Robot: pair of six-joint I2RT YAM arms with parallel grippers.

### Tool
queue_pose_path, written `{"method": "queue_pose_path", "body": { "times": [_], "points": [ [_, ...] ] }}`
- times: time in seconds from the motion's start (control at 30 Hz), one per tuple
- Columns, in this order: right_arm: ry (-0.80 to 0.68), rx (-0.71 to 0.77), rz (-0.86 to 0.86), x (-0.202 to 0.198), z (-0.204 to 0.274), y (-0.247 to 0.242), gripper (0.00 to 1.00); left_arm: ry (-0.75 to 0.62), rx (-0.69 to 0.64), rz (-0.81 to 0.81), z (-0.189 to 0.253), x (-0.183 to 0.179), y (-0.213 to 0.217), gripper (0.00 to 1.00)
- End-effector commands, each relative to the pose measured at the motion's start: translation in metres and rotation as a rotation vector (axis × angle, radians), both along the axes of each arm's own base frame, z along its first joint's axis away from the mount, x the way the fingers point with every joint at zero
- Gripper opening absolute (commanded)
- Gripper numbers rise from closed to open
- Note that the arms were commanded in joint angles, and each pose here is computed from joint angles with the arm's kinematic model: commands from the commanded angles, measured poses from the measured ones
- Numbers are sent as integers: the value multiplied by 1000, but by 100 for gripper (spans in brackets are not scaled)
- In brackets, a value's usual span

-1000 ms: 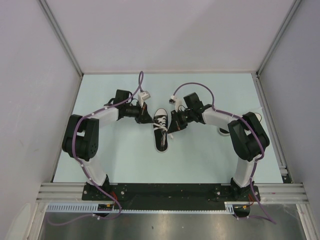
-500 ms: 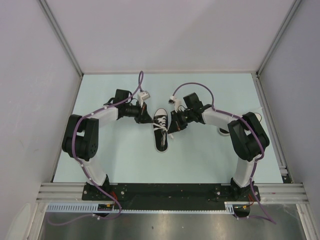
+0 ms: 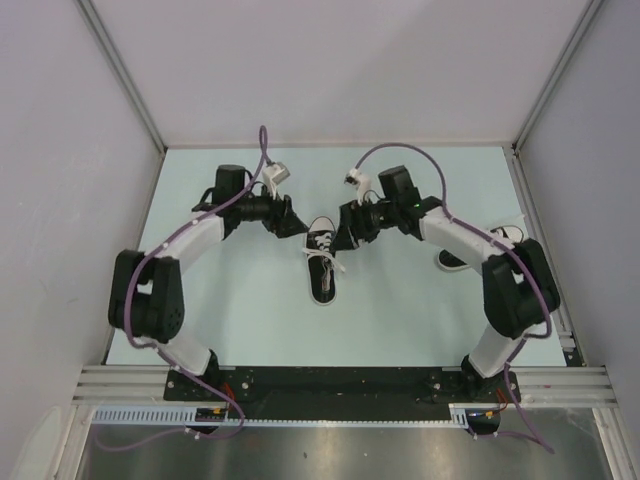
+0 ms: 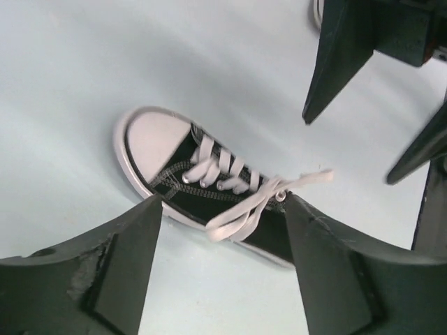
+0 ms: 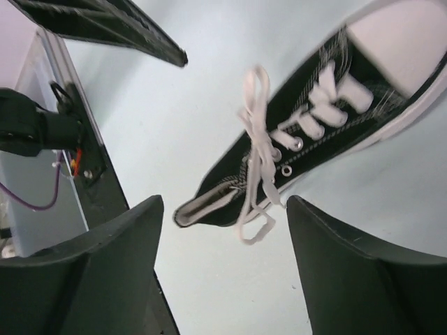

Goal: Tie the shoes

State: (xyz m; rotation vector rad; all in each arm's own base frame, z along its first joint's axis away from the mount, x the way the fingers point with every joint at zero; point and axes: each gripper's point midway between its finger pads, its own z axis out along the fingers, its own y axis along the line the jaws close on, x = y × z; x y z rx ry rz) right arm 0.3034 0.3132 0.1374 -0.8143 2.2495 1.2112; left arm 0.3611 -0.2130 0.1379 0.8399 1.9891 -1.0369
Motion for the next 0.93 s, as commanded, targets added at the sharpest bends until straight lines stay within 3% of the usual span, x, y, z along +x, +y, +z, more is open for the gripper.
{"method": "queue_pose_path", "body": {
  "times": [0.0, 0.03, 0.07, 0.2, 0.3, 0.57, 0.7, 0.9],
  "points": [
    [-298, 120, -41, 15, 119, -19, 88, -258, -65, 109, 115, 16, 7, 83],
    [-326, 122, -56, 16, 129, -26, 93, -273, -76, 145, 134, 12, 14, 99],
    [-352, 108, -98, 25, 135, -42, 99, -268, -82, 169, 144, 10, 18, 100],
    [-417, 77, -244, 26, 168, -100, 100, -278, -70, 306, 195, -7, 46, 100],
    [-413, 6, -356, 23, 170, -149, 100, -288, 12, 376, 197, -23, 73, 100],
    [-244, -170, -539, -10, 102, -236, 100, -80, 372, 650, 89, -63, 150, 100],
    [-200, -232, -567, -32, 55, -247, 100, -78, 347, 691, 67, -76, 152, 100],
    [-230, -215, -609, -25, 57, -249, 100, -56, 319, 723, 69, -72, 152, 100]
  ]
}}
